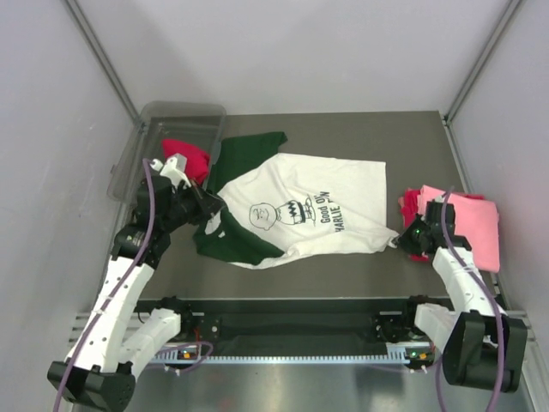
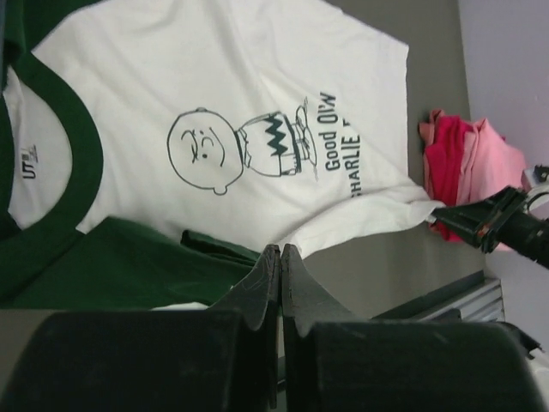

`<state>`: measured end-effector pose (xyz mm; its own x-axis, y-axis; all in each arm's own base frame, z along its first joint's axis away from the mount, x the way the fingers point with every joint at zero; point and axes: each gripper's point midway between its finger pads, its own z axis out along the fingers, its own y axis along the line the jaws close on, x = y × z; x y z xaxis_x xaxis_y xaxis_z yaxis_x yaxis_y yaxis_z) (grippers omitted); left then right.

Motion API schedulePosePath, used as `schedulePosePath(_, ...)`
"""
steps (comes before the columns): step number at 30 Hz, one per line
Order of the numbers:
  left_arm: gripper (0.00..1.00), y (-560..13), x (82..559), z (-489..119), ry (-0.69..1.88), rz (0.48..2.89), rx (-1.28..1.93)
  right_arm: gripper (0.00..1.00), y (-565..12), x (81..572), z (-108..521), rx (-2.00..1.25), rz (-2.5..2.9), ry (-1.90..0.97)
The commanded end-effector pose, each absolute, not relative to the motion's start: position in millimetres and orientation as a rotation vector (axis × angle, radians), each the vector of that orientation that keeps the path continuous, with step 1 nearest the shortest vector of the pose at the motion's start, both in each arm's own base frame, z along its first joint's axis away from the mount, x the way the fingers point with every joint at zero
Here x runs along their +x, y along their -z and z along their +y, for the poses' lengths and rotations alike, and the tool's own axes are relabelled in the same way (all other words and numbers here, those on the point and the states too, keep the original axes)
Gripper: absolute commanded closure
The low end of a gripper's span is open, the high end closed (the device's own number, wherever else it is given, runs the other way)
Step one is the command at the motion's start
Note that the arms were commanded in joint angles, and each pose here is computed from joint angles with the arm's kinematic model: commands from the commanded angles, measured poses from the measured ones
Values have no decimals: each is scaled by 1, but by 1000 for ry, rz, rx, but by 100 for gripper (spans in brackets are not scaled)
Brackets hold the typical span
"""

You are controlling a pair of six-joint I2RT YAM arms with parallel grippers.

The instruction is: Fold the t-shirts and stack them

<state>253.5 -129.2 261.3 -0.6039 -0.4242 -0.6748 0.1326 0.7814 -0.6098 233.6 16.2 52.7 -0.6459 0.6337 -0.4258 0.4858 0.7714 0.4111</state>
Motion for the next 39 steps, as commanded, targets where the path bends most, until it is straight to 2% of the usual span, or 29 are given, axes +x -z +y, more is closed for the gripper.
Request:
schedulePosePath(1, 100, -264, 252, -145, 856, 2044, -160, 100, -72, 261, -15, 900, 2279, -260)
schedulePosePath(8, 100, -226, 246, -175, 830, 2102, -128, 100, -92, 276, -64, 977, 2221, -254)
schedulePosePath(15, 100, -220, 236, -183, 867, 2126, -114, 100, -104, 274, -83, 1008, 2164, -235)
schedulePosePath(27, 100, -268, 198, -171, 908, 2098, -94, 100, -82, 257, -48, 917, 2251, -350)
schedulePosePath(34, 100, -310, 166, -151, 911, 2087, -118, 100, -74, 258, 13, 710, 2395, -428)
schedulePosePath(39, 100, -335, 150, -125, 839, 2040, -165, 100, -88, 243, 13, 688, 2370, -348)
